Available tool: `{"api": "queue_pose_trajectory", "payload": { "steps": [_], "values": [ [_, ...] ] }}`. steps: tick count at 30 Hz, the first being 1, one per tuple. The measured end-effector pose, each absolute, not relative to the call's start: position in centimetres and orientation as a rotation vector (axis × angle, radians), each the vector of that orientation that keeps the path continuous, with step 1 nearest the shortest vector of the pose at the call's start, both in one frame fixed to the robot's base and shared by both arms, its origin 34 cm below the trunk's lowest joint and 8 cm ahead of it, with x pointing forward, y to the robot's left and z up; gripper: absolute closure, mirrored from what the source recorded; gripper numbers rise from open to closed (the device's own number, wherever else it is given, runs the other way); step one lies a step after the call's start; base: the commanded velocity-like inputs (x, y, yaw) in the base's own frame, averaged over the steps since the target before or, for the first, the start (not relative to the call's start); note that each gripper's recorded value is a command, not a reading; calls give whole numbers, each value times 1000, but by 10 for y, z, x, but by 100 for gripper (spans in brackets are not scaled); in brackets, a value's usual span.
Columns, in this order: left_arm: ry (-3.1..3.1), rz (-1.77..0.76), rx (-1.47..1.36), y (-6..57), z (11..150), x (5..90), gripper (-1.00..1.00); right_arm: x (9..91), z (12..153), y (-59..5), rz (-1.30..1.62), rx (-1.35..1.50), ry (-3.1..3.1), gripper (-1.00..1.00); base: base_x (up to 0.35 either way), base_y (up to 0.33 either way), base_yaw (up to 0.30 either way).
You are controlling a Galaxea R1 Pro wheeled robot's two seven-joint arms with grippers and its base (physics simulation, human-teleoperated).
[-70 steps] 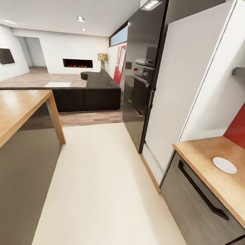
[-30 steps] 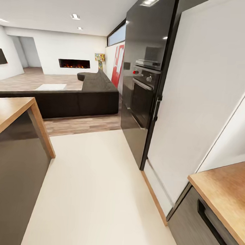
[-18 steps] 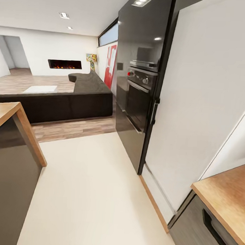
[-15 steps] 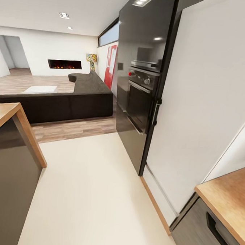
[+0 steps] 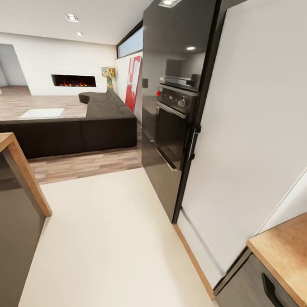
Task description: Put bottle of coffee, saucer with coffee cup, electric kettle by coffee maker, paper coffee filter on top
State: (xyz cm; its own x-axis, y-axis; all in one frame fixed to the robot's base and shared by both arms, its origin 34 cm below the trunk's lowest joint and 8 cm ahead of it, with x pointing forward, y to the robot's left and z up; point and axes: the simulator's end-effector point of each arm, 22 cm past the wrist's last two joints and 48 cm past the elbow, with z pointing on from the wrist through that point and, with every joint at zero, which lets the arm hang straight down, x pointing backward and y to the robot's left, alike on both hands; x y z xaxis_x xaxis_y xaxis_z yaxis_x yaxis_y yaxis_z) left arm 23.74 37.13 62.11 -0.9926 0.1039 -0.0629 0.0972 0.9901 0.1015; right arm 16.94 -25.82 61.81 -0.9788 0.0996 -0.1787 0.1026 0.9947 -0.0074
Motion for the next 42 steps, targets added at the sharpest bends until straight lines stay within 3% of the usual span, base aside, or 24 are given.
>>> {"api": "queue_pose_trajectory", "payload": {
  "steps": [42],
  "values": [
    [3037, 146, 154, 370, 625, 247, -100, 180, 620, -255, -14, 139, 2931, -100, 0, 0, -287]
  ]
}}
